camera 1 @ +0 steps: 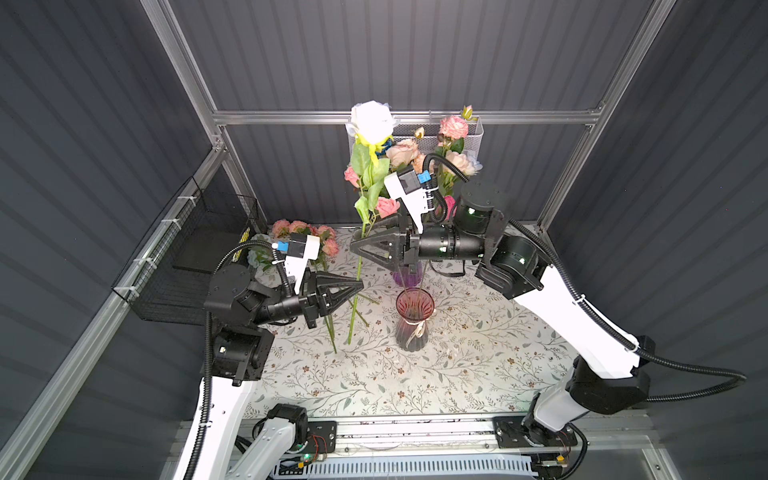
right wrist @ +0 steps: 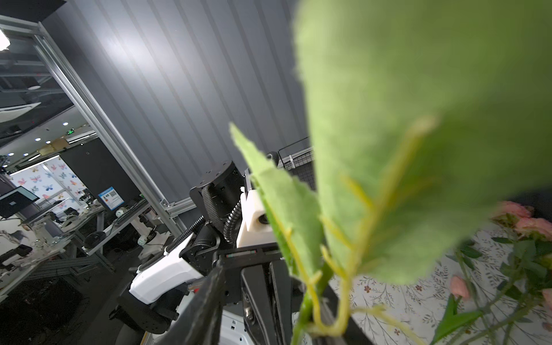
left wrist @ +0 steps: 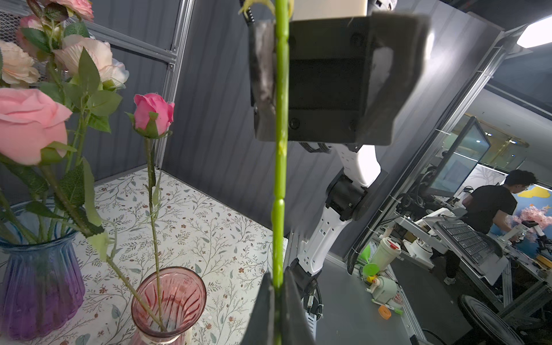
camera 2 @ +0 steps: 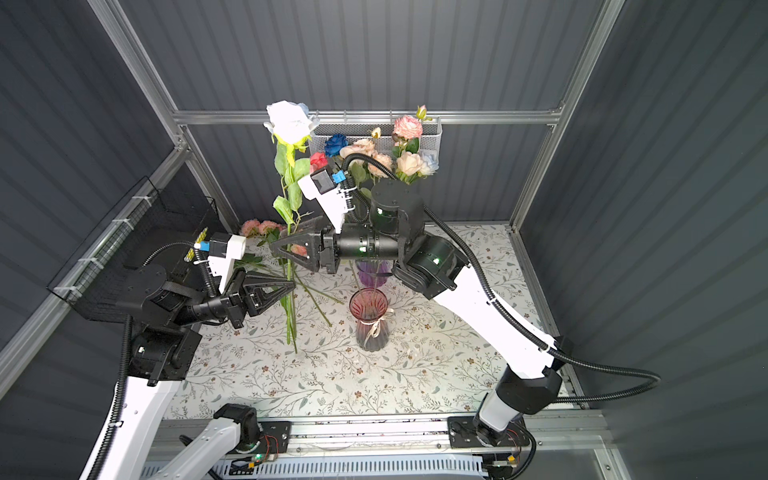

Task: Arrange the flowers into the vase
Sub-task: 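Grasp the white rose stem with the right gripper and open the left gripper, then lower the white rose into the red-pink vase with the right gripper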

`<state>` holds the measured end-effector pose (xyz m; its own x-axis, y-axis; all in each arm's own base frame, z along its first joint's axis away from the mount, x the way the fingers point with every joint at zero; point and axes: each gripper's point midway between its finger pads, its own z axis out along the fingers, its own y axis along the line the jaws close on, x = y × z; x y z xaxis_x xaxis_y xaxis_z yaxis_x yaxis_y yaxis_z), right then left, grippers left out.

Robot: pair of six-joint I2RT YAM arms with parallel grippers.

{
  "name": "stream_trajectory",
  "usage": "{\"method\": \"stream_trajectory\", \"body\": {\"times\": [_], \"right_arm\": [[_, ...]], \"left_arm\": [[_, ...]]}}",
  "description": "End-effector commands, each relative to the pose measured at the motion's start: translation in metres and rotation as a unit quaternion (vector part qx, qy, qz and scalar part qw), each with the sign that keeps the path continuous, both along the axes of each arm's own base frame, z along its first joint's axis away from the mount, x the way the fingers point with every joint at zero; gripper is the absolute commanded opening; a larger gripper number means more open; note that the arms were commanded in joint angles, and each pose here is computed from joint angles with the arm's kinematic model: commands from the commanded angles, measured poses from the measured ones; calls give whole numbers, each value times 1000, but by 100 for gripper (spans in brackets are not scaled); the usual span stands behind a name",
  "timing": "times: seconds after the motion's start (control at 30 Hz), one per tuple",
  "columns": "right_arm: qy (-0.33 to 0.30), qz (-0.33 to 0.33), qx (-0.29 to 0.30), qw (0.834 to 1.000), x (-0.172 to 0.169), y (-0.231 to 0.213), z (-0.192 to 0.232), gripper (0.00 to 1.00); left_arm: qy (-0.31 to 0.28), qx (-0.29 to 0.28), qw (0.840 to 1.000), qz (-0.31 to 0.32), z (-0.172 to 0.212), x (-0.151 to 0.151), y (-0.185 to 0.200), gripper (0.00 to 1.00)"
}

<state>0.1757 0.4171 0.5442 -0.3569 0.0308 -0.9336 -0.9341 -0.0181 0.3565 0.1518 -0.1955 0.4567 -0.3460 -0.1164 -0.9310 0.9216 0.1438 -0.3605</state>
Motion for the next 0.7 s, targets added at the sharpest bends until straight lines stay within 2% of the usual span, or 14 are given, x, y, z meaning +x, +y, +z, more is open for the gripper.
{"method": "stream_trajectory", "body": {"times": [0.0,0.13,0.17,0.23,0.27,0.4,0.5,0.57,0.67], "right_arm": [[-1,4,1,1000,-4,-2,1,26],[-7,-31,3,999,-1,-14,-4,9],[-10,-41,3,999,-1,-19,-7,6],[-13,-61,2,998,-1,-30,-11,3],[-16,-73,0,997,-1,-36,-14,2],[-26,-120,-12,992,-4,-65,-31,2],[-39,-176,-25,983,0,-92,-44,2],[-53,-211,-35,975,3,-108,-50,2],[-87,-258,-33,962,7,-131,-44,2]], "left_arm": [[-8,2,1000,3,-2,0,0,7],[15,-3,999,47,-8,15,3,59],[18,-6,998,58,-8,18,4,70],[28,-12,996,80,-10,25,7,86],[29,-14,995,92,-10,28,9,98],[44,-20,987,152,-14,41,19,100],[64,-7,970,233,-29,60,35,100],[79,5,952,295,-46,72,50,100],[94,11,937,337,-67,80,62,100]]}}
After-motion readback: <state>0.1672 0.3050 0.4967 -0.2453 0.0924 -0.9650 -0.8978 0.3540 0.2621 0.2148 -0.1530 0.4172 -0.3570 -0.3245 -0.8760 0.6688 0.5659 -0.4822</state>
